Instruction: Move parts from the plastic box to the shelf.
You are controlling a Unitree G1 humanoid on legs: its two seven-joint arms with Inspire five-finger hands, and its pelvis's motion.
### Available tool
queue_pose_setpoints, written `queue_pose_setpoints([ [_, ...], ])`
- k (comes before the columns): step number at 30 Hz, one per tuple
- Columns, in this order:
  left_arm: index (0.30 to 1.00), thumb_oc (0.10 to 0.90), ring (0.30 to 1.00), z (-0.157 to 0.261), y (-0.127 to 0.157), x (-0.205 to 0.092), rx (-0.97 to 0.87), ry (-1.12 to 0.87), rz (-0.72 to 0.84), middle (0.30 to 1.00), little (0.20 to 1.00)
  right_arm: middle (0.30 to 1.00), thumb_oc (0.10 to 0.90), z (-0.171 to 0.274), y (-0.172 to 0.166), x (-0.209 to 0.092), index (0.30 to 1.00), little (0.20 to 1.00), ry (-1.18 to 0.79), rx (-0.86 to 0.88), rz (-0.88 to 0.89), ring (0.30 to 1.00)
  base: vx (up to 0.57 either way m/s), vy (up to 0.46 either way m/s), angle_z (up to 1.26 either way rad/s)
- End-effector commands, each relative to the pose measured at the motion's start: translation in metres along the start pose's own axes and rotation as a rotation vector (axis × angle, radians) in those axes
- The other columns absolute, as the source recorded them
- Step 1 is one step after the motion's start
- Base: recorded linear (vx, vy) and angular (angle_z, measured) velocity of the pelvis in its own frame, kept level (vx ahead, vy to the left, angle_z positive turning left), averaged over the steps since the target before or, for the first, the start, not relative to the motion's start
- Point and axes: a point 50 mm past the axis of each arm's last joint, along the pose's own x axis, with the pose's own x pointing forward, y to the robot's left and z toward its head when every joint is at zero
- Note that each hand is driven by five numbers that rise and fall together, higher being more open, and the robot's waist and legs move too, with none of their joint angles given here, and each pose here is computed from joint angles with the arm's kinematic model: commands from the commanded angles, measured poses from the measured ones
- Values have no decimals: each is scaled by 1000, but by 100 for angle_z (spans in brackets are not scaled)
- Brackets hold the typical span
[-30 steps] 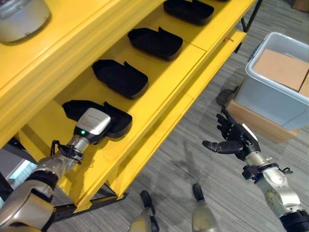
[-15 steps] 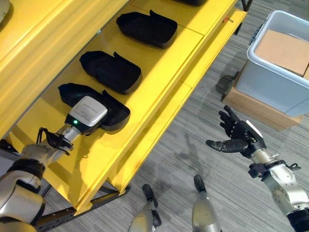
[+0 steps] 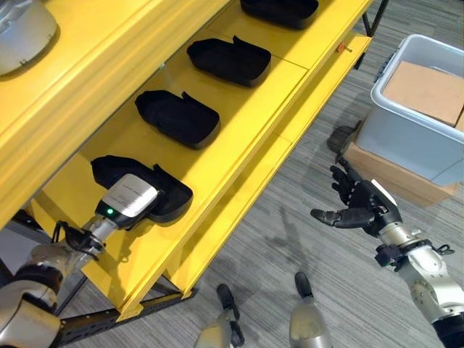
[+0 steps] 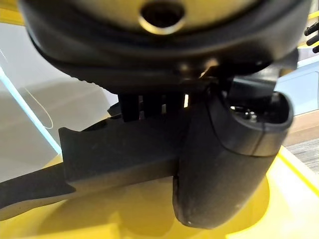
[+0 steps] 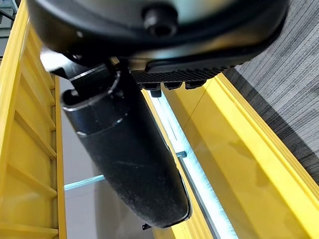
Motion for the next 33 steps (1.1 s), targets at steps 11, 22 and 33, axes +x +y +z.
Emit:
queue_pose_setpoints([
  [11, 300, 400, 300, -7, -51, -67, 182, -67, -508, 300, 300, 1000, 900, 73, -4, 17, 1000, 1000, -317, -76, 9, 1000, -25, 28, -1],
  [22, 1000, 900, 1000, 6, -57, -63, 117, -97, -562, 1000, 1000, 1000, 900, 74, 0, 17, 1000, 1000, -323, -64, 14, 1000, -12, -2, 0],
  [33, 1000, 900, 1000, 11, -59, -60, 59, -74, -585, 1000, 1000, 1000, 900, 68, 2, 16, 1000, 1000, -321, -48, 4, 1000, 0, -2, 0],
])
